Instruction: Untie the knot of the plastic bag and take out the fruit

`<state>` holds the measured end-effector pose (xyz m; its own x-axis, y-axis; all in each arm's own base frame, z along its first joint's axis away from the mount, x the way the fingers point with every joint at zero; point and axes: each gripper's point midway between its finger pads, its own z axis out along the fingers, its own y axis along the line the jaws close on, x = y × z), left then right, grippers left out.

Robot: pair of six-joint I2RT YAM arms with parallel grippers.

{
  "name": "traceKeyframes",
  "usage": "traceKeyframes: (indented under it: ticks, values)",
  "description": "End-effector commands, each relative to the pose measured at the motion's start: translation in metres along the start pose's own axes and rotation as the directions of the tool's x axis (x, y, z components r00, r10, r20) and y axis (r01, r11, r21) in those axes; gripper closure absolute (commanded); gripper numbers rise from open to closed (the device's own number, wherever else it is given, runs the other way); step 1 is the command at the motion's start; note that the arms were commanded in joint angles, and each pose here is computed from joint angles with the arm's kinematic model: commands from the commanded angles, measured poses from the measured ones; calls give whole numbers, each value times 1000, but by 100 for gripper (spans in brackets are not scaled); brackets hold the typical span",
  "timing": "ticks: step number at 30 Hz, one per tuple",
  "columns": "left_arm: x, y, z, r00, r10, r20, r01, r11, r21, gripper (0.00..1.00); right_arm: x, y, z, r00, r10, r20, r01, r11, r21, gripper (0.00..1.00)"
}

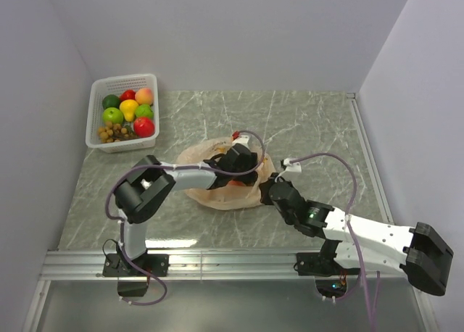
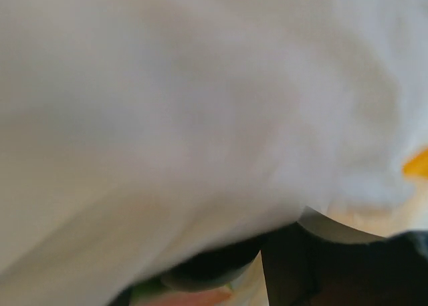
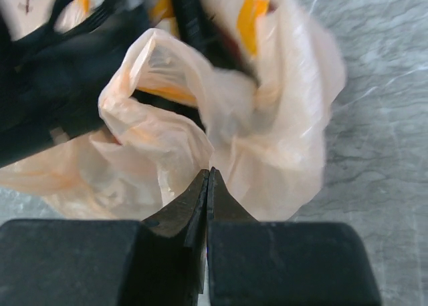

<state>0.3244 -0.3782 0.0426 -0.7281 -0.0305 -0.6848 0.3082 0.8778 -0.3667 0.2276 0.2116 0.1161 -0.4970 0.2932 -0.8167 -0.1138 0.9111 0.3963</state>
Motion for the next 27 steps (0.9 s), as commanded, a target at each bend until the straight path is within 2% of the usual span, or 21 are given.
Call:
traceKeyframes:
  ticks: [1, 7, 10, 15, 18, 21, 22, 25, 27]
  values:
    - [-28, -18, -41, 998, -9, 58, 6, 998, 64, 89, -19, -14, -4, 997, -15, 75, 10, 998, 67, 100]
    - [-27, -21, -101, 999, -26, 48, 19, 990, 142, 95, -37, -29, 2, 995, -41, 94, 27, 990, 140, 100]
    - [-29, -20, -134, 999, -28, 45, 21, 986, 166, 95, -44, -28, 6, 994, -57, 94, 42, 987, 153, 100]
    - [-54, -28, -192, 994, -41, 106, 14, 970, 244, 95, -40, -15, 16, 995, -97, 32, 91, 986, 137, 100]
    - [-85, -24, -224, 981, -94, 172, 39, 953, 300, 96, -36, -11, 22, 994, -114, 0, 113, 983, 144, 100]
    - [-129, 11, -248, 954, -151, 260, 81, 962, 262, 95, -35, -7, 24, 994, -110, -1, 109, 986, 129, 100]
    - [-152, 40, -256, 935, -167, 312, 108, 974, 197, 96, -37, -6, 23, 994, -105, 5, 104, 987, 126, 100]
    - [-187, 85, -268, 901, -189, 391, 159, 981, 108, 97, -39, -3, 21, 995, -102, 12, 100, 989, 112, 100]
    - [-222, 135, -275, 852, -242, 464, 264, 964, 20, 99, -39, 0, 20, 993, -115, 9, 114, 988, 101, 100]
